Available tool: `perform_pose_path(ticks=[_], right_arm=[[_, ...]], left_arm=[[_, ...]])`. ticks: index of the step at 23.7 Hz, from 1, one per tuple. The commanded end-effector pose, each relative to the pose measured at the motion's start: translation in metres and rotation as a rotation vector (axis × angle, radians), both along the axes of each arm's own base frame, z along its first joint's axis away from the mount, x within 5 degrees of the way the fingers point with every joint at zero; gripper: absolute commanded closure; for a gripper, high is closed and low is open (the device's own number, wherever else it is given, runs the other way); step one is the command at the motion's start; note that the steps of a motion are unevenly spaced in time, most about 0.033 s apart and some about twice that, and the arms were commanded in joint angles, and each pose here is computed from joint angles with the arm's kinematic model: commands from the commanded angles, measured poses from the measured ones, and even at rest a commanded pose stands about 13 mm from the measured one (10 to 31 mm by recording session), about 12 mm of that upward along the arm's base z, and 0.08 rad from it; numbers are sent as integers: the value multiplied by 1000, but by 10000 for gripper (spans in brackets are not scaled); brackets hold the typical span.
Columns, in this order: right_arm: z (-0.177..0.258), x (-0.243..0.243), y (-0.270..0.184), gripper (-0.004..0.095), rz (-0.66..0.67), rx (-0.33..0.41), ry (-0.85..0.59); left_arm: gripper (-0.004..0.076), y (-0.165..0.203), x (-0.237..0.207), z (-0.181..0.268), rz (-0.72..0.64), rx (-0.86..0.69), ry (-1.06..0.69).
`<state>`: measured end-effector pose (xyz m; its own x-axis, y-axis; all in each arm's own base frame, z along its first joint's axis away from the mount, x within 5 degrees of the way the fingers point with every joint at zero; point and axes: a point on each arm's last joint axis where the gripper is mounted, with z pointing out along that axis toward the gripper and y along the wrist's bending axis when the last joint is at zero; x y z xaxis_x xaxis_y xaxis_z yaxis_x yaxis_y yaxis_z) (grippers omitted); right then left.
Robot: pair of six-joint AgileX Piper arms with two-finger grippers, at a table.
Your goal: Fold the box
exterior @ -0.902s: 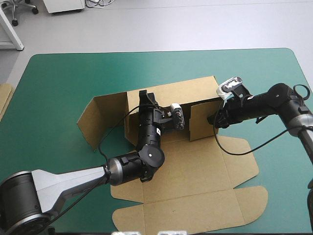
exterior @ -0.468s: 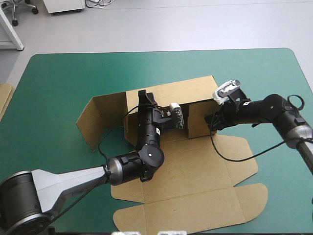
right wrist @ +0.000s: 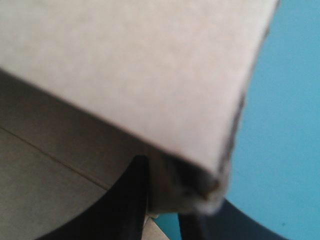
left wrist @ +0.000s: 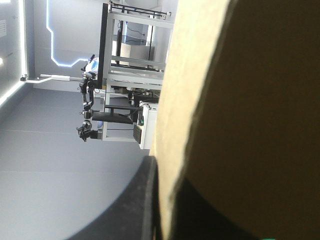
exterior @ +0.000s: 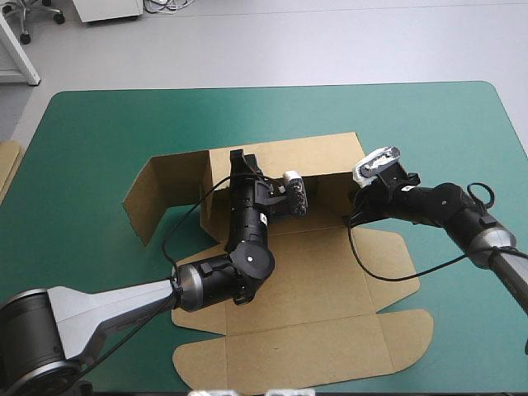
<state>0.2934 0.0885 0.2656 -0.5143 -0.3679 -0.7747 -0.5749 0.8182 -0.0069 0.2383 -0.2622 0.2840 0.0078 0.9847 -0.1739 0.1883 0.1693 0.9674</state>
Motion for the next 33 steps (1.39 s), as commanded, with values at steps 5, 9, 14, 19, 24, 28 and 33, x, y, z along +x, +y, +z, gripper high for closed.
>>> perform_pose_path(ticks=[5, 9, 14, 19, 24, 28, 33], right_arm=[[17, -6, 13, 791, 18, 68, -36], [18, -5, 14, 928, -8, 96, -29], [19, -4, 13, 925, -29, 113, -29], [20, -2, 11, 925, -101, 157, -24], [23, 2, 8, 925, -207, 222, -21], [23, 2, 7, 925, -226, 239, -11], [22, 2, 8, 925, -212, 227, -5]], left_arm=[[734, -3, -6, 30, -82, -32, -104], [734, -3, -6, 31, -73, -32, -107], [570, -6, -10, 31, -89, -34, -108], [231, -13, -28, 35, -63, -32, -149], [231, -27, -60, 31, -54, -33, -43], [231, -35, -90, 46, 0, -5, 51], [231, -32, -106, 88, 11, -246, 331]])
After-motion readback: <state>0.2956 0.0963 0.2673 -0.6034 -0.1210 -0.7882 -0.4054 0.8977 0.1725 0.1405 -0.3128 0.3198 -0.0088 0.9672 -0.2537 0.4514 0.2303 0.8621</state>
